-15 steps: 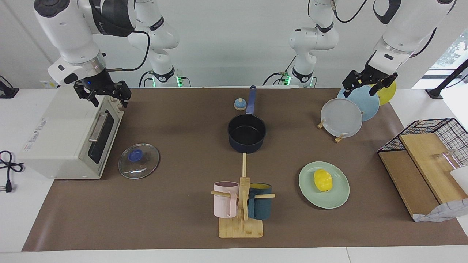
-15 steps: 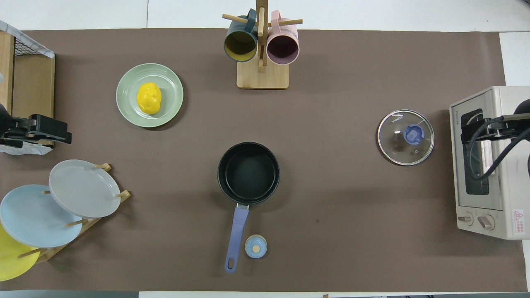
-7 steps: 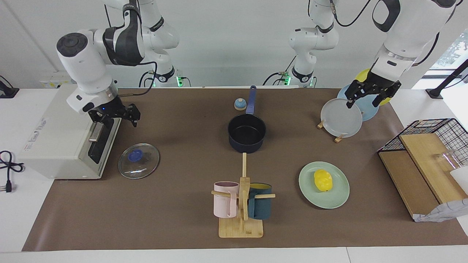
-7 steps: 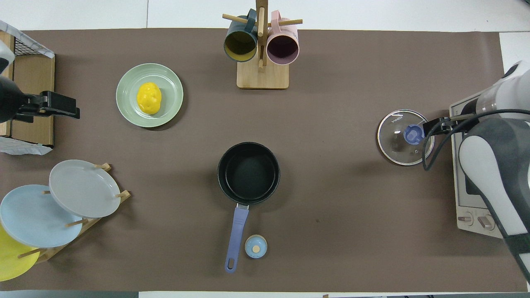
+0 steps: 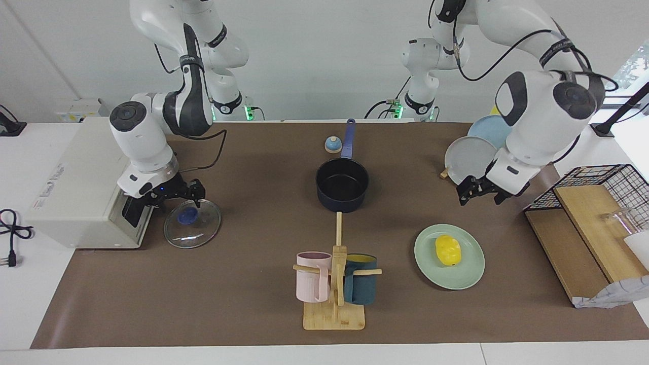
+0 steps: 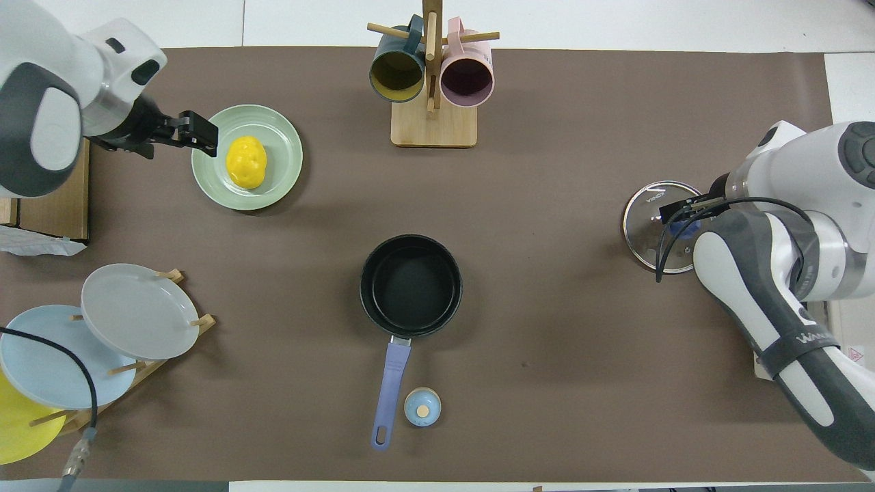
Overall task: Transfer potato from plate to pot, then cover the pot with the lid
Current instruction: 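Reach the left gripper to the potato while the right gripper reaches the lid, then grasp the potato with the left gripper while the right gripper grasps the lid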
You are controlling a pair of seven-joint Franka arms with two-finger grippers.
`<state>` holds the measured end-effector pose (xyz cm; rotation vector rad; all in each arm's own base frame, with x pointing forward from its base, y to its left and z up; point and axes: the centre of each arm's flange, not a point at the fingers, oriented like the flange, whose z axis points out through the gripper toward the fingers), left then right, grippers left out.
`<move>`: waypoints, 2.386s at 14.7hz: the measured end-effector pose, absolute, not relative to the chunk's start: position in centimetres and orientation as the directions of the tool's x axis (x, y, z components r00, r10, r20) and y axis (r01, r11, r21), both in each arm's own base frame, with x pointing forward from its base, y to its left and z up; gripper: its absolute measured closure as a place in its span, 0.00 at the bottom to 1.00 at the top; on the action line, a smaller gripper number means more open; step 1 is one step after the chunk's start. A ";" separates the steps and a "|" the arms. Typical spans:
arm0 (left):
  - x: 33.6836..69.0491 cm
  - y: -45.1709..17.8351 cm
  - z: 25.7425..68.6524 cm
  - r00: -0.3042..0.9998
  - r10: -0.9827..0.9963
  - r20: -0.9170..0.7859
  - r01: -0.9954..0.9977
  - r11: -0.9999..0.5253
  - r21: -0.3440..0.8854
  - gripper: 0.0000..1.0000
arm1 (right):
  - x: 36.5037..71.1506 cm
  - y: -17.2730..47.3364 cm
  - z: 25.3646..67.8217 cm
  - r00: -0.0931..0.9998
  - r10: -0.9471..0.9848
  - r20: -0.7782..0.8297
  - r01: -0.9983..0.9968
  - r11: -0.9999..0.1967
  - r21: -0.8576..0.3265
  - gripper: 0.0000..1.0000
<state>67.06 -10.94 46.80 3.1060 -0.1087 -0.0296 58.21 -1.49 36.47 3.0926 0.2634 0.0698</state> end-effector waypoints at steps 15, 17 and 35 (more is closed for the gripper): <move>70.9 -11.7 33.2 0.997 -0.066 0.042 -0.068 -0.997 0.040 0.00 | 57.6 -2.4 31.7 0.962 0.271 0.012 0.271 -0.962 0.034 0.13; 70.8 -11.7 32.9 0.997 -0.067 0.042 -0.069 -0.997 0.040 0.00 | 57.7 -2.4 31.8 0.962 0.273 0.014 0.272 -0.962 0.035 0.16; 67.8 -15.8 48.8 0.986 -0.146 0.079 -0.152 -0.985 0.079 0.39 | 60.6 -0.2 49.8 0.946 0.295 -0.131 0.297 -0.955 -0.002 0.34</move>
